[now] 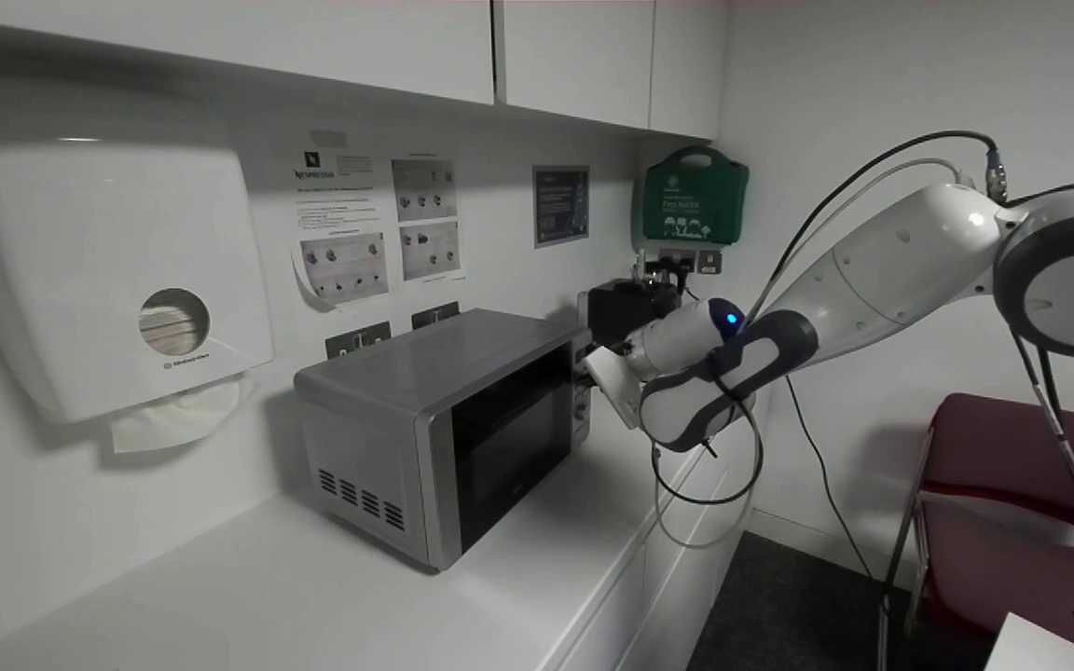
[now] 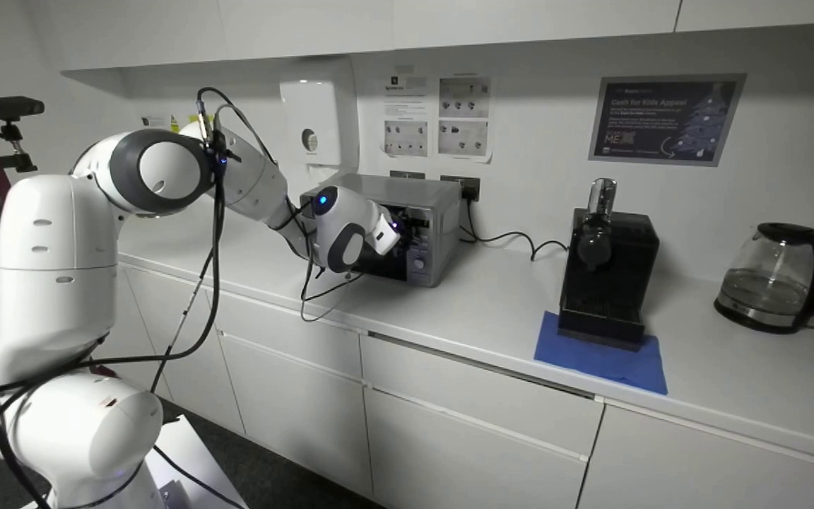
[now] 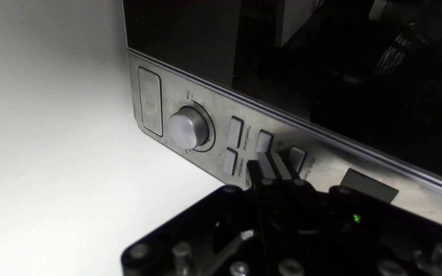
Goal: Press a button on the microwave
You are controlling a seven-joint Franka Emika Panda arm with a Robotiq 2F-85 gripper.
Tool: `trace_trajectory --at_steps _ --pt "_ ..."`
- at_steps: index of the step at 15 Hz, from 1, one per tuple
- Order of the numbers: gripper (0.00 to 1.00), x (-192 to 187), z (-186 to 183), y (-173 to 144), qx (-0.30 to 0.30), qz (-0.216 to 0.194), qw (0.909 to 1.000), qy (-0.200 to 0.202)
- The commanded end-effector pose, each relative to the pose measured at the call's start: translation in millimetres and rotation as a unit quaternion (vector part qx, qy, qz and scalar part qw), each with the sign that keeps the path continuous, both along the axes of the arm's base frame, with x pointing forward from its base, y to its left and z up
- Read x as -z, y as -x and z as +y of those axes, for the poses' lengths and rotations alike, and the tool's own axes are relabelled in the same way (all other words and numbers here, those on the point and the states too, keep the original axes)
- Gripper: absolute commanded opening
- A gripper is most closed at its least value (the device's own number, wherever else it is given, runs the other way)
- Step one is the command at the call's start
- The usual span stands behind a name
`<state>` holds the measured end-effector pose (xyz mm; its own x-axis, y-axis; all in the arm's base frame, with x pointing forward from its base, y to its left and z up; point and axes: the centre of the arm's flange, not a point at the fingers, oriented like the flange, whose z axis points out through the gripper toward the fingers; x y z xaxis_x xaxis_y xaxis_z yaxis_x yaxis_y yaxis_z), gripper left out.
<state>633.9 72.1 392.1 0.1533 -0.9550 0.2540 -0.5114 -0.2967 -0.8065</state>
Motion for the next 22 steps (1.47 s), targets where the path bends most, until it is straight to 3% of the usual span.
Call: trace_trajectory --at_steps 1,12,22 --pt "0.0 -18.5 6.3 22.9 -0.018 -0.006 0.9998 -0.002" --pt "0.0 -24.7 -14.2 38.7 -0.012 -0.004 0.9998 0.016" --pt "0.0 -11.7 -14.0 28.1 -0.008 0.002 0.9996 0.027"
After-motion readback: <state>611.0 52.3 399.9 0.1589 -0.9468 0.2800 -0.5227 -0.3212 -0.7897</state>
